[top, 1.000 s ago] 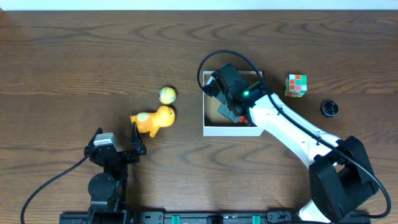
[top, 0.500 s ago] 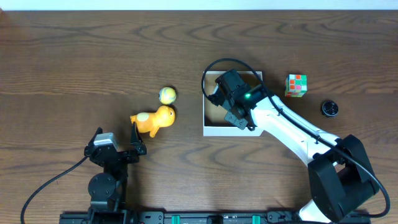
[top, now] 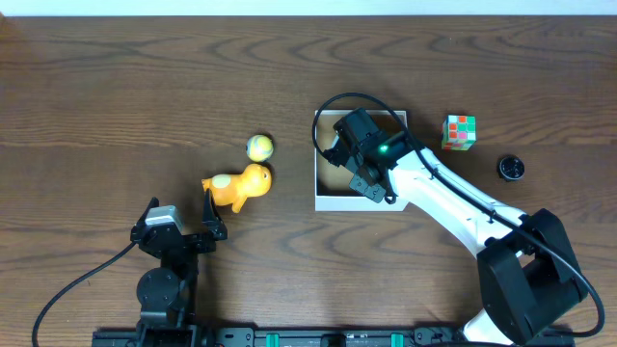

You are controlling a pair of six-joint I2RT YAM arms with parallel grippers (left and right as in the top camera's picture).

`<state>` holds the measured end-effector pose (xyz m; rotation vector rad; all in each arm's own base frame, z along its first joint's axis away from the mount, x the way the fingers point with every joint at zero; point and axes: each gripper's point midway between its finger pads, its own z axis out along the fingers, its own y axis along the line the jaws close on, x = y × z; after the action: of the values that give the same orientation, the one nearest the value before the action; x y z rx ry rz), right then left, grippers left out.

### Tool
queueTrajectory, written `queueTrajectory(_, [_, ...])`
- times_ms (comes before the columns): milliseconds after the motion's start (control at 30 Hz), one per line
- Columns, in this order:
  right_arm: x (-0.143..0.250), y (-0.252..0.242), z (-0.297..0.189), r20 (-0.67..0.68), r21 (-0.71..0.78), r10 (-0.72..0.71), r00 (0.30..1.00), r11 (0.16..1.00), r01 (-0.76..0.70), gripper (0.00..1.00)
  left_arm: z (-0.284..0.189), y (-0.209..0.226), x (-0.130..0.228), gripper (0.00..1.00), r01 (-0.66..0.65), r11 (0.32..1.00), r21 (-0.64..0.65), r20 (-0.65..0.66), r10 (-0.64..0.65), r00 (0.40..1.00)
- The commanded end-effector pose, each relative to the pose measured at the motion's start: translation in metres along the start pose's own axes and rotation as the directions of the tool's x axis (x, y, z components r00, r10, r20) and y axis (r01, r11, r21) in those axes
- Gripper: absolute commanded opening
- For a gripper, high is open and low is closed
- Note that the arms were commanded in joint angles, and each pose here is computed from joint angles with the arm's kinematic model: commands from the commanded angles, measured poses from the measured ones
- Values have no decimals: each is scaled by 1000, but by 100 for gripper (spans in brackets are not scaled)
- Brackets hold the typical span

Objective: Pack container
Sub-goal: 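Open right gripper, release toy robot, and lift out of box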

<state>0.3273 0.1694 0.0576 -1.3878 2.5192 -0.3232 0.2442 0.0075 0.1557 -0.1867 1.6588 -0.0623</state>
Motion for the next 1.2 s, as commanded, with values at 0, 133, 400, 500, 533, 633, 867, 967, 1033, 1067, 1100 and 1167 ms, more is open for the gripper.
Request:
queueTrajectory(0, [-14,1,-8,31,20,29,999,999,-30,1,1,4,17,98,-24,1000,-16,-50,23,998])
queueTrajectory(133, [-23,-2,-11,63,26,118,991,993,-119,1,1,4,17,98,-24,1000,-16,-50,23,998])
queueTrajectory(400, [-31,-19,-13,118,56,319,940,943,-327,1,1,4,17,98,-24,1000,-16,-50,23,998])
queueTrajectory(500, [-26,-29,-11,121,55,440,890,892,-448,1,1,4,17,98,-24,1000,-16,-50,23,998])
queueTrajectory(533, [-24,-32,-10,119,54,472,873,875,-481,1,1,4,17,98,-24,1000,-16,-50,23,998])
queueTrajectory(633, [-15,-41,-7,108,50,580,808,808,-587,1,1,4,17,98,-24,1000,-16,-50,23,998])
queueTrajectory(867, [-3,-46,-4,78,50,641,763,762,-645,1,1,4,17,98,-24,1000,-16,-50,23,998])
queueTrajectory(967, [2,-43,-4,53,54,641,765,764,-643,1,1,4,17,98,-24,1000,-16,-50,23,998])
queueTrajectory(1033, [8,-39,-4,27,56,649,760,758,-650,1,1,4,17,98,-24,1000,-16,-50,23,998])
queueTrajectory(1067, [11,-37,-4,12,57,652,758,756,-652,1,1,4,17,98,-24,1000,-16,-50,23,998])
queueTrajectory(1100, [13,-36,-4,2,59,652,758,756,-651,1,1,4,17,98,-24,1000,-16,-50,23,998])
queueTrajectory(1167, [17,-33,-4,-17,63,648,761,761,-646,1,1,4,17,98,-24,1000,-16,-50,23,998])
